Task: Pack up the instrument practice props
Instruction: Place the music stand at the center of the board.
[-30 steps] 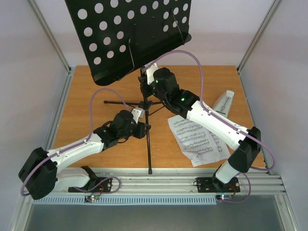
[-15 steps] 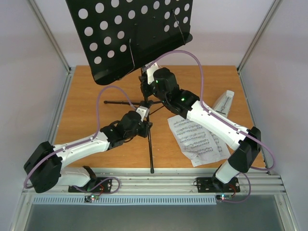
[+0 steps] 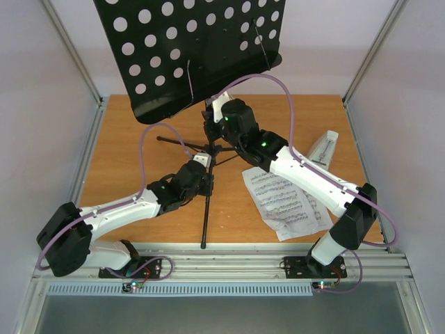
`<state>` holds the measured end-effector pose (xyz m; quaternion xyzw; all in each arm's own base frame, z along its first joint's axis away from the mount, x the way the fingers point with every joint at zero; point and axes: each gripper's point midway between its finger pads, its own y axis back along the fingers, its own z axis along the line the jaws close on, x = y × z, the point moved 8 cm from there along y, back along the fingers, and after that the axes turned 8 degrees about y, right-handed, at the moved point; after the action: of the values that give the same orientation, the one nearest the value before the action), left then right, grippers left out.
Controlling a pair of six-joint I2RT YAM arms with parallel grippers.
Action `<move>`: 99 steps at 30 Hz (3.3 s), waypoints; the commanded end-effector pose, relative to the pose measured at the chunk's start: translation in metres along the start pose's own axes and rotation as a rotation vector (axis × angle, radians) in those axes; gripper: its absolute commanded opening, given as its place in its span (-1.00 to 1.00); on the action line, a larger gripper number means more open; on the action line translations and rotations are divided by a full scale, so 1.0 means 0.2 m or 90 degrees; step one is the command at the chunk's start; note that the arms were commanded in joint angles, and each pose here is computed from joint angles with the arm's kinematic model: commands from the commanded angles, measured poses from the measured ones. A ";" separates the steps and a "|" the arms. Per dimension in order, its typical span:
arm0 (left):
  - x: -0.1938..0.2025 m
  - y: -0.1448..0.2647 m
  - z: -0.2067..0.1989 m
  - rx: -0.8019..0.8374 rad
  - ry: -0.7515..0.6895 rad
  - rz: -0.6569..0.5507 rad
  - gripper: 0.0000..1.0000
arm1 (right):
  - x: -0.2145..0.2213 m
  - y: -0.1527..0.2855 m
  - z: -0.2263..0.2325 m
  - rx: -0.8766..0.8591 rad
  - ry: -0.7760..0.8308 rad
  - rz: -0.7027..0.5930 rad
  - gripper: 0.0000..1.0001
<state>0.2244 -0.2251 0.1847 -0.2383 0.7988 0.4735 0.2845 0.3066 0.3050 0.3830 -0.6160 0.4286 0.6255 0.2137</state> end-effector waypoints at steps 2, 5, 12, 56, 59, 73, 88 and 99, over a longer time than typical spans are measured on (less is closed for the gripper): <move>-0.12 0.08 -0.09 0.053 -0.024 -0.071 -0.99 | -0.35 0.25 -0.07 0.008 -0.053 -0.191 -0.97; -0.17 0.14 -0.13 0.085 -0.039 -0.102 -0.99 | -0.32 0.25 -0.06 0.005 -0.059 -0.182 -0.98; -0.30 0.30 -0.17 0.115 -0.071 -0.177 -0.99 | -0.25 0.21 -0.05 0.001 -0.068 -0.152 -0.98; -0.46 0.44 -0.25 0.159 -0.111 -0.300 -0.99 | -0.14 0.25 0.13 0.012 -0.068 -0.080 -0.98; -0.40 0.36 -0.24 0.152 -0.122 -0.267 -0.99 | -0.09 0.22 0.13 0.023 -0.068 -0.072 -0.98; -0.28 0.14 -0.18 0.093 -0.149 -0.213 -0.99 | 0.02 0.06 0.15 0.068 -0.066 -0.059 -0.98; -0.16 0.30 -0.07 0.042 -0.138 -0.053 0.62 | 0.07 -0.02 0.11 0.107 -0.054 -0.049 -0.98; 0.26 0.48 0.20 -0.023 0.039 0.207 0.71 | 0.09 -0.03 0.08 0.112 -0.068 -0.049 -0.98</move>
<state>0.1631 -0.1675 0.2277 -0.1800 0.8023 0.4868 0.2949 0.2950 0.3177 0.3544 -0.5825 0.4643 0.6036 0.2841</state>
